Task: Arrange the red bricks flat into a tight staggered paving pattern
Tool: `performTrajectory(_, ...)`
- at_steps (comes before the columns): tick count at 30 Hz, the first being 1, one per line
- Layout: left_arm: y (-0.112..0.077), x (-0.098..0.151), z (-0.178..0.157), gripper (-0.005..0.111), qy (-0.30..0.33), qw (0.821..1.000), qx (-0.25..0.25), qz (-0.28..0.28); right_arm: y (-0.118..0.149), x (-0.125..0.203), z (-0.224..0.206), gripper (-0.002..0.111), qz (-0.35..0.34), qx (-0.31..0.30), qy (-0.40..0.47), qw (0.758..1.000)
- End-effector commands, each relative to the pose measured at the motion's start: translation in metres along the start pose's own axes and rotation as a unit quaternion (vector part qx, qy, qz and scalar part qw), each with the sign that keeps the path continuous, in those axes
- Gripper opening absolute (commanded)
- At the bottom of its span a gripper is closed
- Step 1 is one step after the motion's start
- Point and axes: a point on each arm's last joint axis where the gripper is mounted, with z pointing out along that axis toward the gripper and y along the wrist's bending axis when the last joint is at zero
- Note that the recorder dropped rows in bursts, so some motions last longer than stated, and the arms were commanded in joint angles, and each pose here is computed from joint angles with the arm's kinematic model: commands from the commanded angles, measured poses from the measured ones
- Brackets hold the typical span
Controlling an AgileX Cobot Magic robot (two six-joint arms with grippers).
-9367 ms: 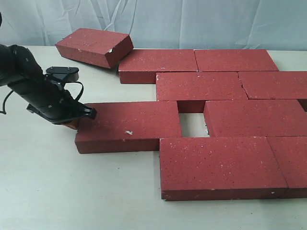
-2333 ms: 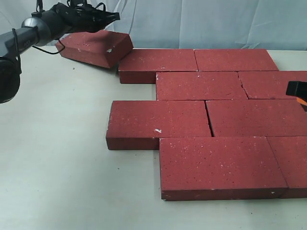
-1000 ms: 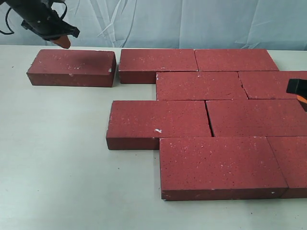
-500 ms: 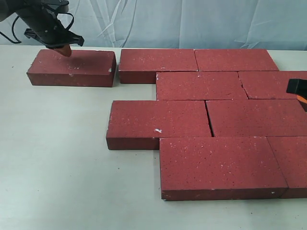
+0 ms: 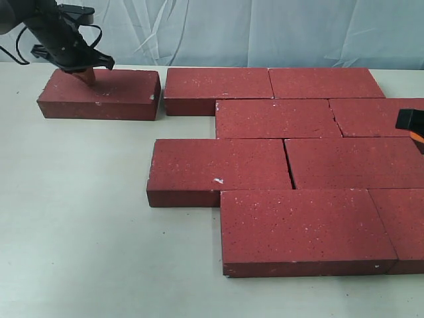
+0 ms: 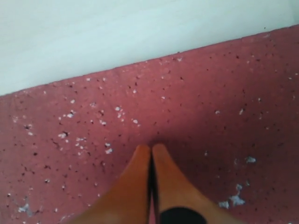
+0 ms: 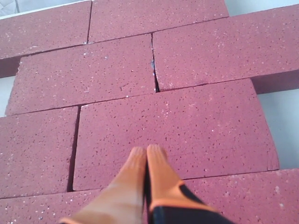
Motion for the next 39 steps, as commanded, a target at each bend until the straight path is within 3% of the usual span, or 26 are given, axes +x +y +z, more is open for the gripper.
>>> performTrajectory(1,-0.006,0.003,0.006,0.000,0.017,1.000,0.003,0.002,0.000,-0.002,0.000,-0.001,-0.001,0.001,-0.003,1.000)
performTrajectory(10,-0.005,0.017,0.005,0.000,0.092,0.996,-0.003,0.014,0.000,-0.003,0.000,-0.001,-0.001,0.001,-0.006,1.000)
performTrajectory(17,-0.006,0.016,0.004,0.000,0.089,0.996,0.003,0.013,0.000,-0.003,0.000,-0.001,-0.001,0.001,-0.006,1.000)
performTrajectory(26,-0.010,0.006,-0.027,0.000,0.058,0.998,0.001,0.014,0.000,-0.003,0.000,-0.001,-0.001,0.001,-0.006,1.000)
performTrajectory(33,-0.032,0.015,-0.058,0.000,0.064,0.997,-0.003,0.033,0.000,-0.003,-0.001,-0.001,-0.001,0.001,-0.006,1.000)
performTrajectory(36,-0.039,0.022,-0.073,0.000,0.019,0.999,-0.030,0.035,0.000,-0.002,-0.001,-0.001,-0.001,0.001,-0.005,1.000)
performTrajectory(39,-0.043,0.034,-0.079,0.000,-0.073,0.996,-0.039,0.022,0.000,-0.002,-0.001,-0.001,-0.001,0.001,-0.005,1.000)
